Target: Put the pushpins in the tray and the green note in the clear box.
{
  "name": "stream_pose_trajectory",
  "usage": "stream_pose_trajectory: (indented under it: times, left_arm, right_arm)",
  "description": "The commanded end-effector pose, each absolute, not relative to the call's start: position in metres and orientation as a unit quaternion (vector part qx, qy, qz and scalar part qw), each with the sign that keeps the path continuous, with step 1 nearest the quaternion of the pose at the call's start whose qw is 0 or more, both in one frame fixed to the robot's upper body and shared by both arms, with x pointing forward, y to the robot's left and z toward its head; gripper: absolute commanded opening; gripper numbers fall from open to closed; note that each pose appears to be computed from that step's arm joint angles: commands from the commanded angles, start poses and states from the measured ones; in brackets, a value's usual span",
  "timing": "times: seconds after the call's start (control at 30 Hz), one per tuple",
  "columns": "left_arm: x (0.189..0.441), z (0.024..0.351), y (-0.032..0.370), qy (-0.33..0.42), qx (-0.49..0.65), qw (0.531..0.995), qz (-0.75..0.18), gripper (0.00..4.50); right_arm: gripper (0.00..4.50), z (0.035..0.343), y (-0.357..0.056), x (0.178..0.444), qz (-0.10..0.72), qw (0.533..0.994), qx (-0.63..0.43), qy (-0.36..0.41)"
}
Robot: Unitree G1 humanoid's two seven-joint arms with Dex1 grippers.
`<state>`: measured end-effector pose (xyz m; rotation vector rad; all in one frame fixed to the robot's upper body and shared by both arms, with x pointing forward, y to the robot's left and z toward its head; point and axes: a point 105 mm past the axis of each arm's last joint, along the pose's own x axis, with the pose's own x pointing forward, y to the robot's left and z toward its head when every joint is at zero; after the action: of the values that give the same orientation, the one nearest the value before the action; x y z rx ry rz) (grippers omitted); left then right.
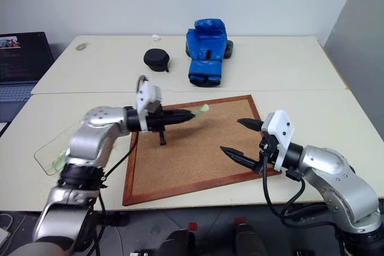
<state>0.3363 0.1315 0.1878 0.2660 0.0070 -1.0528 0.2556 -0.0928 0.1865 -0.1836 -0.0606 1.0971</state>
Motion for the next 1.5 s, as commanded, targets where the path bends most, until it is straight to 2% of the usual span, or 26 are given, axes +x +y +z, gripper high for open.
stream_pose_trajectory:
  times: [0.03,0.23,0.4,0.6,0.7,0.83,0.97,1.27,1.4,1.5]
  left_arm:
    - [0.311,0.219,0.161,-0.034,0.125,0.913,-0.387,0.02]
    - [0.288,0.224,0.212,-0.044,0.120,0.975,-0.182,0.02]
    - [0.283,0.227,0.238,-0.069,0.108,0.991,-0.035,0.02]
    - [0.264,0.210,0.286,-0.046,0.072,0.982,0.170,0.02]
    - [0.258,0.196,0.300,-0.019,0.052,0.973,0.225,0.02]
    - [0.263,0.180,0.297,0.005,0.019,0.973,0.228,0.02]
    - [0.263,0.166,0.304,0.030,-0.010,0.967,0.253,0.80]
    - [0.271,0.169,0.300,0.029,-0.003,0.970,0.243,2.57]
    - [0.278,0.178,0.291,0.018,0.032,0.979,0.200,3.38]
    - [0.286,0.192,0.259,-0.008,0.100,0.991,0.087,4.03]
  right_arm:
    - [4.50,0.202,-0.081,0.254,0.560,0.821,-0.085,-0.072]
    - [4.50,0.214,-0.064,0.258,0.606,0.787,-0.064,-0.101]
    - [4.50,0.218,-0.050,0.261,0.633,0.764,-0.054,-0.113]
    - [4.50,0.221,-0.043,0.263,0.652,0.747,-0.048,-0.120]
    - [4.50,0.221,-0.043,0.265,0.653,0.746,-0.049,-0.119]
    - [4.50,0.222,-0.044,0.265,0.650,0.749,-0.052,-0.116]
    - [4.50,0.222,-0.045,0.265,0.647,0.752,-0.054,-0.115]
    - [4.50,0.219,-0.051,0.266,0.629,0.767,-0.056,-0.112]
    - [4.50,0.215,-0.057,0.267,0.612,0.782,-0.057,-0.106]
    - [4.50,0.211,-0.065,0.272,0.562,0.819,-0.065,-0.097]
